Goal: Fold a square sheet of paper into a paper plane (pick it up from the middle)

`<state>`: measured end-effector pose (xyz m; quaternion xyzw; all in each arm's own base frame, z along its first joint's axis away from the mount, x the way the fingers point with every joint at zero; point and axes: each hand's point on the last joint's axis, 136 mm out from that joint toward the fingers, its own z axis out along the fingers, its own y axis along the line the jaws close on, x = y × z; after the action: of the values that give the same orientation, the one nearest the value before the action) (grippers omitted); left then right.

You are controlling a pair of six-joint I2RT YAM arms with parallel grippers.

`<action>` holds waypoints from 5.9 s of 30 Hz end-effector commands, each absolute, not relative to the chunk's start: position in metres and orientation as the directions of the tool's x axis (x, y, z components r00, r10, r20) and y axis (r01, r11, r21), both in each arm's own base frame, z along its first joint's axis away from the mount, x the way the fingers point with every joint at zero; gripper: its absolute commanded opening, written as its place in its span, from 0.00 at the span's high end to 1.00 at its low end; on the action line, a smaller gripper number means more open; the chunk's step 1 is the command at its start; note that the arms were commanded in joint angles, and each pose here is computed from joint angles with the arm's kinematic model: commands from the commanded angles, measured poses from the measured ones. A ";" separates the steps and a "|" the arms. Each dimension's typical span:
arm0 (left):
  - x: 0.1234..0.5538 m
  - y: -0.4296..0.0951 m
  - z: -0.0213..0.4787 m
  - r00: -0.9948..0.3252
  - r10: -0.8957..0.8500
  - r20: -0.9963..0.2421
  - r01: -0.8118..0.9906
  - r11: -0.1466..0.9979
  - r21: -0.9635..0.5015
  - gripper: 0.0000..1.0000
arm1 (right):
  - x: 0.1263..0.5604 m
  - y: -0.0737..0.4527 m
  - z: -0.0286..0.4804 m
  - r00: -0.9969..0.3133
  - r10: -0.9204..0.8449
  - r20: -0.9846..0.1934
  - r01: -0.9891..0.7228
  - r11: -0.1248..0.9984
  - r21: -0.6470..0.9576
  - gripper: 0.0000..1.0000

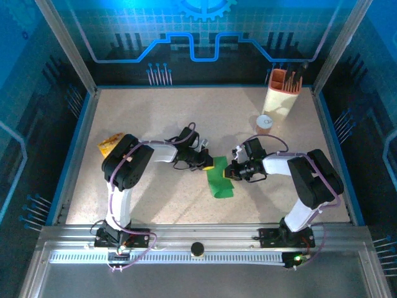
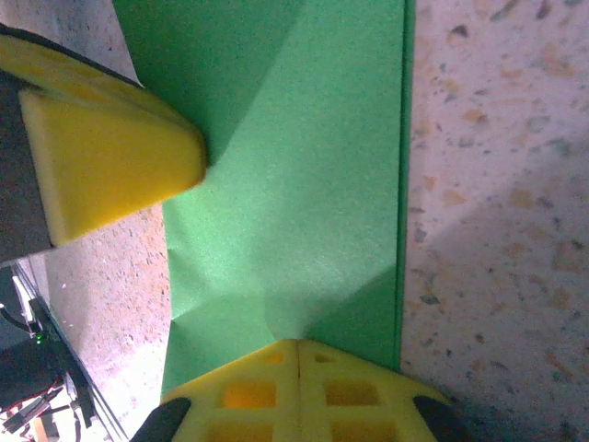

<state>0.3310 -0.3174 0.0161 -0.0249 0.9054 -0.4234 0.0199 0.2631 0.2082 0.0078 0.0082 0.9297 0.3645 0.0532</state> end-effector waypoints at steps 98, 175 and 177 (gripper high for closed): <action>0.398 -0.271 0.025 -0.972 -0.232 -0.046 -0.127 0.676 -0.726 1.00 | 0.230 0.166 -0.037 -0.992 0.122 0.021 0.117 0.865 0.488 1.00; 0.233 -0.325 0.049 -0.995 -0.099 -0.004 -0.061 0.649 -0.758 1.00 | 0.232 0.160 -0.039 -0.982 0.186 -0.017 0.160 0.887 0.432 1.00; 0.240 -0.333 0.059 -0.994 -0.106 -0.015 -0.055 0.631 -0.774 1.00 | 0.233 0.161 -0.037 -0.982 0.190 -0.024 0.161 0.887 0.434 1.00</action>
<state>0.2269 -0.3156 0.0288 -0.0401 0.9165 -0.3979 0.0097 0.2668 0.2039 0.0080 0.0401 0.9383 0.3329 0.0849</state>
